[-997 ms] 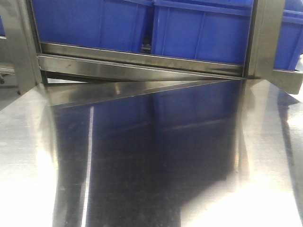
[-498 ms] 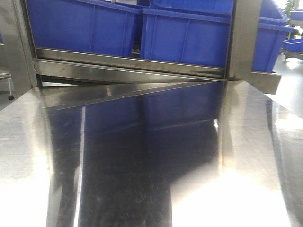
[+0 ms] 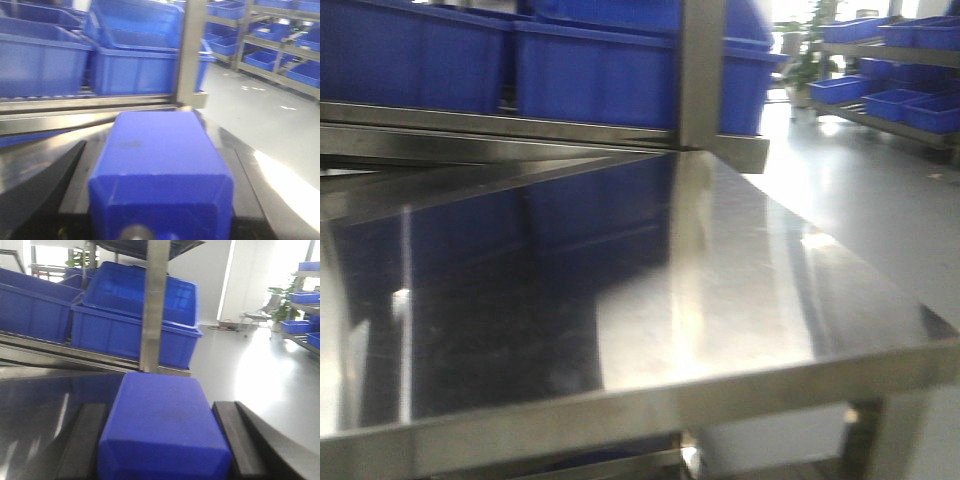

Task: Pick and sort blue part to right shelf
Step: 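Drive the base away from the table toward the shelves of blue bins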

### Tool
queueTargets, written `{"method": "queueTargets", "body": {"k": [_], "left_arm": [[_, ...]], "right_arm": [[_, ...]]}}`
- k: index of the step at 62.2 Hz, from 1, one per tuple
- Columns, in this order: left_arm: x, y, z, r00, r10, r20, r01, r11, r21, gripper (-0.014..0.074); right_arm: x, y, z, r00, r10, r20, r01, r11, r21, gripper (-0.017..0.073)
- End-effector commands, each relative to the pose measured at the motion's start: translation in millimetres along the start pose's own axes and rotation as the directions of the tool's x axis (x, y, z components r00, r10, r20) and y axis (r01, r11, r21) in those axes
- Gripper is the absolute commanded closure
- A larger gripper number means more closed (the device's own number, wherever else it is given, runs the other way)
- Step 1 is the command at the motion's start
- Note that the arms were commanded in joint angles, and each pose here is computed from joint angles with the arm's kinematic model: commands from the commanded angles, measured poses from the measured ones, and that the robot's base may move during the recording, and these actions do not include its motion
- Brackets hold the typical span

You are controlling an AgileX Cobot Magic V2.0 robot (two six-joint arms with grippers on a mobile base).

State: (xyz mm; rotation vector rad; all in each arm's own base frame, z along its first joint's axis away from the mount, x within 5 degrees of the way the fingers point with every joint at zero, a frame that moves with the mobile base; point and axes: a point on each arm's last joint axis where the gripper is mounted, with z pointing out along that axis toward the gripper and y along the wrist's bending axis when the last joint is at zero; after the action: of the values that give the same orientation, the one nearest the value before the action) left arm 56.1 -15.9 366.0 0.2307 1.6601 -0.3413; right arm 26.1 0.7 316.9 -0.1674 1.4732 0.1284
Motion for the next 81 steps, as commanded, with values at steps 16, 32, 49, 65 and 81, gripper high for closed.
{"method": "queueTargets", "body": {"k": [16, 32, 49, 65, 81], "left_arm": [[-16.1, -3.4, -2.9, 0.994, 0.002, 0.107, -0.006, 0.999, 0.037, 0.0353], [-16.1, -3.4, -2.9, 0.994, 0.002, 0.107, -0.006, 0.999, 0.037, 0.0353], [-16.1, -3.4, -2.9, 0.994, 0.002, 0.107, -0.006, 0.999, 0.037, 0.0353], [-16.1, -3.4, -2.9, 0.994, 0.002, 0.107, -0.006, 0.999, 0.037, 0.0353], [-16.1, -3.4, -2.9, 0.994, 0.002, 0.107, -0.006, 0.999, 0.037, 0.0353]], "right_arm": [[-17.9, 0.3, -1.5, 0.993, -0.016, 0.117, 0.016, 1.000, -0.005, 0.0415], [-17.6, 0.3, -1.4, 0.993, -0.016, 0.114, 0.016, 1.000, -0.004, 0.0415], [-17.6, 0.3, -1.4, 0.993, -0.016, 0.114, 0.016, 1.000, -0.004, 0.0415], [-17.6, 0.3, -1.4, 0.993, -0.016, 0.114, 0.016, 1.000, -0.004, 0.0415], [-17.6, 0.3, -1.4, 0.993, -0.016, 0.114, 0.016, 1.000, -0.004, 0.0415]]}}
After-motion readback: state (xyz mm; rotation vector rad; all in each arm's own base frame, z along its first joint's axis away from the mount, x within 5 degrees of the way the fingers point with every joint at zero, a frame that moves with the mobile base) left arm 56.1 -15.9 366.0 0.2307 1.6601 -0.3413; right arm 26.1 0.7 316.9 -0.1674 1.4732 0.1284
